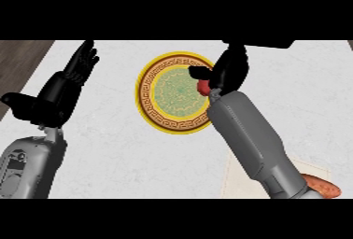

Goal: Pick the bell pepper from the placemat and place it in the plate

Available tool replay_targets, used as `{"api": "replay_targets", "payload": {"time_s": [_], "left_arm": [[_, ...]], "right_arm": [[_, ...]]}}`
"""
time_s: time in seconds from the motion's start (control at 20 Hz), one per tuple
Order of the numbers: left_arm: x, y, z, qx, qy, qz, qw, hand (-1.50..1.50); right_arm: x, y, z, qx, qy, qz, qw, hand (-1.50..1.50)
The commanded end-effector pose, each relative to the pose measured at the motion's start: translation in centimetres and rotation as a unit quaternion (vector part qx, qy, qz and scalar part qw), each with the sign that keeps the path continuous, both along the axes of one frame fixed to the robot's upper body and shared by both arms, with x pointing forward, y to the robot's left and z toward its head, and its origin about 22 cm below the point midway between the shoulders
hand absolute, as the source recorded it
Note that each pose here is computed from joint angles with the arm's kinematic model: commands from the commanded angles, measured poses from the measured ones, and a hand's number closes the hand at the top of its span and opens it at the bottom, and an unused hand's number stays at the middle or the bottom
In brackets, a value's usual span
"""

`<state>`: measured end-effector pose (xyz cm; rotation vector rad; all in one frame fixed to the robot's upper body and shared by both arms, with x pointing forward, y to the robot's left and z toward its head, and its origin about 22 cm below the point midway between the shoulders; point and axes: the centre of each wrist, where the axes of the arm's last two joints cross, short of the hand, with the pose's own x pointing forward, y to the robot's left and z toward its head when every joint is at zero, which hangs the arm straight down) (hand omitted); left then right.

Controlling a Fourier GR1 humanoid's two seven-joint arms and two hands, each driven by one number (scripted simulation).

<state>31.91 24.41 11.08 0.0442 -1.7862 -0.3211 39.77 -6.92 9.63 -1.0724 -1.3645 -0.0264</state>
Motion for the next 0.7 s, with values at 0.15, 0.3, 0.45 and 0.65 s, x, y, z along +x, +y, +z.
{"api": "replay_targets", "payload": {"time_s": [0.15, 0.3, 0.45, 0.65], "left_arm": [[-0.7, 1.4, -0.6, 0.000, 0.009, 0.016, 0.9998, 0.00], [-0.6, 1.6, -0.2, 0.005, 0.016, 0.027, 0.9995, 0.00], [-1.1, 1.9, -0.6, -0.002, 0.020, 0.033, 0.9993, 0.00], [-1.1, 4.1, -0.9, -0.002, 0.016, 0.058, 0.9982, 0.00]], "right_arm": [[0.2, 1.4, 0.3, 0.115, -0.104, -0.051, 0.987, -1.50], [-0.5, 1.6, -0.6, 0.145, -0.110, -0.058, 0.982, -1.50], [-1.4, 2.0, -2.1, 0.143, -0.126, -0.056, 0.980, -1.50], [-4.8, 1.2, -4.6, 0.157, -0.143, -0.042, 0.976, -1.50]]}}
